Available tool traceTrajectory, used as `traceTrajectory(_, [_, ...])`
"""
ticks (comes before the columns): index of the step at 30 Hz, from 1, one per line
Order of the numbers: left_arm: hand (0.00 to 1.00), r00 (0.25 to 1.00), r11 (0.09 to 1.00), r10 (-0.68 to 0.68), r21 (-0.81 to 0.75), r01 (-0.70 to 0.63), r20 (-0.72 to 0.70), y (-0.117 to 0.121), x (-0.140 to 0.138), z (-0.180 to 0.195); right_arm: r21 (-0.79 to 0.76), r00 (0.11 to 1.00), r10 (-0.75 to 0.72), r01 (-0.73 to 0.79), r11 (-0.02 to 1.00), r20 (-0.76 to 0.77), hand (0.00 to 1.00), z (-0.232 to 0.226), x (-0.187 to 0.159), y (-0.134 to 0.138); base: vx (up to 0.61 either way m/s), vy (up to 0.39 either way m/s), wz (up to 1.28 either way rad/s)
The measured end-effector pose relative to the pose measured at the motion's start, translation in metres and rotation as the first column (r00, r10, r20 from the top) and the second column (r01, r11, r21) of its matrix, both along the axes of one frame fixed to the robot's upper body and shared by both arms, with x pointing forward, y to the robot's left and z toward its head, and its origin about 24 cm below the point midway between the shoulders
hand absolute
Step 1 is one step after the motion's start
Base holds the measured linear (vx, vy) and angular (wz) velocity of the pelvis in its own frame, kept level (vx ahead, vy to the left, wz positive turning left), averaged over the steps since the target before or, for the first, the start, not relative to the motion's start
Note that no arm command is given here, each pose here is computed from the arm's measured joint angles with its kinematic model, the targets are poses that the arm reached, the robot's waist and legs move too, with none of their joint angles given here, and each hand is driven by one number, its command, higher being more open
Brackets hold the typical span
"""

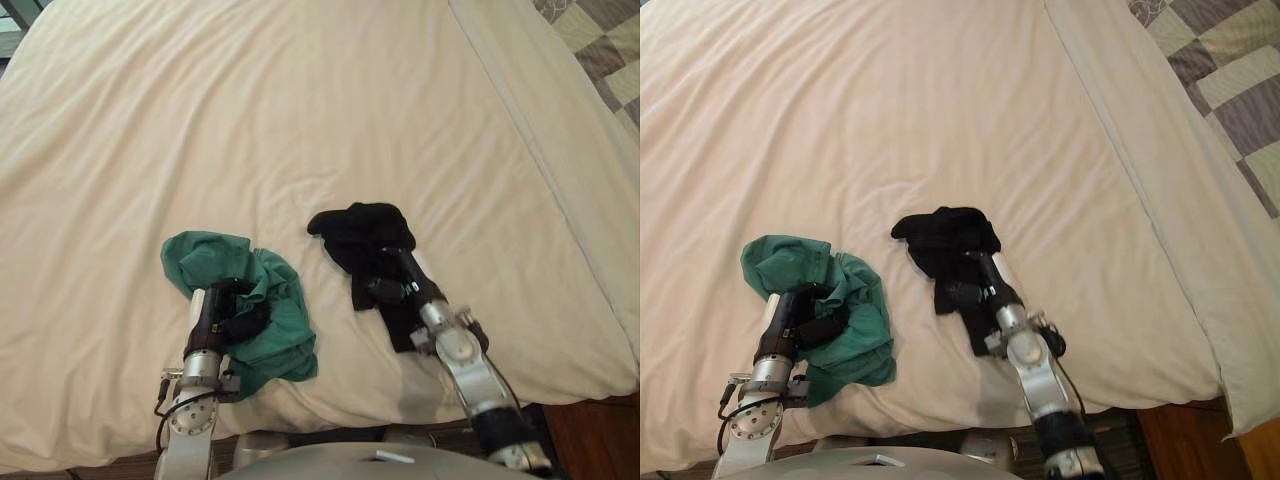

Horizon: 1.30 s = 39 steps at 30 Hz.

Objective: Tidy up the quilt and then pick up the clothes from the bed and put them into the laundry hamper

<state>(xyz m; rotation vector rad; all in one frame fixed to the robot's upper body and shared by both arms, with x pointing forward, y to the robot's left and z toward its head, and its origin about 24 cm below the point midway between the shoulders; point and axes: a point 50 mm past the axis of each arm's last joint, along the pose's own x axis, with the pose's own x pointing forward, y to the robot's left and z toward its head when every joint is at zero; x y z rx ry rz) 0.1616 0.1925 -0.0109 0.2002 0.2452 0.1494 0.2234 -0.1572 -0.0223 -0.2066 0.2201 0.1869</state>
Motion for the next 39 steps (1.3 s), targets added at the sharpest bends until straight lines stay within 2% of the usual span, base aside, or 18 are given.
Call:
traceTrajectory(1, [0.0,1.0,0.996,0.019,-0.083,-0.019,0.005,0.0,-0.003,-0.002,0.145,0.996,-0.063,0.071,0.987,-0.059,0.0,-0.01,-0.022,0.005,0.05,0.009,0.89])
traceTrajectory(3, [0.0,0.997,0.978,0.071,-0.2,-0.062,0.038,0.006,-0.005,-0.002,0.299,0.99,-0.099,0.125,0.946,-0.102,0.0,-0.014,-0.037,0.015,0.0,-0.077,0.84])
traceTrajectory(4, [0.0,0.991,0.949,0.102,-0.306,-0.073,0.082,0.008,0.001,0.002,0.46,0.983,-0.127,0.173,0.871,-0.13,0.0,-0.012,-0.05,0.032,-0.07,-0.145,1.09])
traceTrajectory(6, [0.0,0.985,0.912,0.14,-0.401,-0.087,0.103,0.006,0.001,0.002,0.536,0.98,-0.135,0.192,0.822,-0.145,0.0,-0.011,-0.052,0.04,-0.07,-0.153,1.25])
traceTrajectory(7, [0.0,0.981,0.868,0.167,-0.487,-0.099,0.098,-0.002,0.001,0.0,0.542,0.977,-0.158,0.21,0.814,-0.14,0.0,-0.01,-0.051,0.037,-0.05,-0.055,1.4])
traceTrajectory(8, [0.0,0.977,0.83,0.198,-0.545,-0.122,0.082,-0.006,-0.003,-0.003,0.53,0.972,-0.192,0.234,0.815,-0.134,0.0,-0.009,-0.051,0.033,-0.04,-0.014,1.48])
traceTrajectory(12, [0.0,0.967,0.793,0.25,-0.582,-0.18,0.041,-0.007,-0.012,-0.009,0.398,0.954,-0.29,0.296,0.868,-0.076,0.0,-0.002,-0.053,0.013,0.01,-0.044,1.71])
traceTrajectory(14, [0.0,0.967,0.784,0.255,-0.59,-0.195,0.02,-0.01,-0.014,-0.013,0.27,0.938,-0.345,0.342,0.9,-0.036,0.0,-0.001,-0.053,-0.011,0.07,0.086,1.44])
traceTrajectory(17, [0.0,0.975,0.772,0.218,-0.605,-0.194,-0.034,-0.024,-0.009,-0.026,0.172,0.909,-0.416,0.414,0.894,-0.026,0.0,-0.005,-0.052,-0.041,-0.08,0.109,1.5])
traceTrajectory(19, [0.0,0.973,0.778,0.194,-0.584,-0.232,-0.127,-0.024,-0.002,-0.047,0.128,0.858,-0.512,0.513,0.849,-0.047,0.0,-0.012,-0.062,-0.059,-0.09,0.007,2.39])
traceTrajectory(22, [0.0,0.952,0.795,0.132,-0.545,-0.268,-0.277,-0.037,-0.024,-0.07,0.031,0.795,-0.602,0.605,0.795,-0.08,0.0,-0.02,-0.082,-0.087,0.07,0.182,0.94])
traceTrajectory(26, [0.0,0.949,0.854,0.048,-0.48,-0.201,-0.31,-0.046,-0.025,-0.077,-0.072,0.693,-0.708,0.706,0.705,-0.139,0.0,-0.032,-0.113,-0.113,0.14,0.312,1.47])
traceTrajectory(30, [0.0,0.93,0.876,0.091,-0.415,-0.245,-0.357,-0.028,-0.036,-0.083,-0.093,0.699,-0.689,0.686,0.722,-0.19,0.0,-0.04,-0.117,-0.106,0.32,0.199,0.53])
traceTrajectory(33, [0.0,0.944,0.863,0.116,-0.439,-0.249,-0.309,-0.033,-0.031,-0.073,-0.101,0.719,-0.65,0.647,0.755,-0.247,0.0,-0.048,-0.129,-0.092,0.18,0.239,1.6])
traceTrajectory(35, [0.0,0.964,0.871,0.132,-0.437,-0.223,-0.229,-0.028,-0.024,-0.061,-0.009,0.79,-0.544,0.565,0.825,-0.284,0.0,-0.049,-0.124,-0.055,0.15,-0.008,0.92])
traceTrajectory(36, [0.0,0.963,0.864,0.137,-0.448,-0.23,-0.231,-0.031,-0.027,-0.061,0.014,0.817,-0.503,0.528,0.849,-0.282,0.0,-0.047,-0.123,-0.048,0.18,-0.016,0.5])
traceTrajectory(38, [0.0,0.958,0.863,0.098,-0.456,-0.217,-0.269,-0.041,-0.021,-0.066,0.116,0.841,-0.393,0.462,0.879,-0.372,0.0,-0.06,-0.115,-0.006,0.13,0.036,1.37])
traceTrajectory(39, [0.0,0.962,0.863,0.075,-0.467,-0.194,-0.263,-0.047,-0.02,-0.065,0.135,0.849,-0.388,0.458,0.879,-0.358,0.0,-0.057,-0.112,-0.004,0.13,-0.022,1.77])
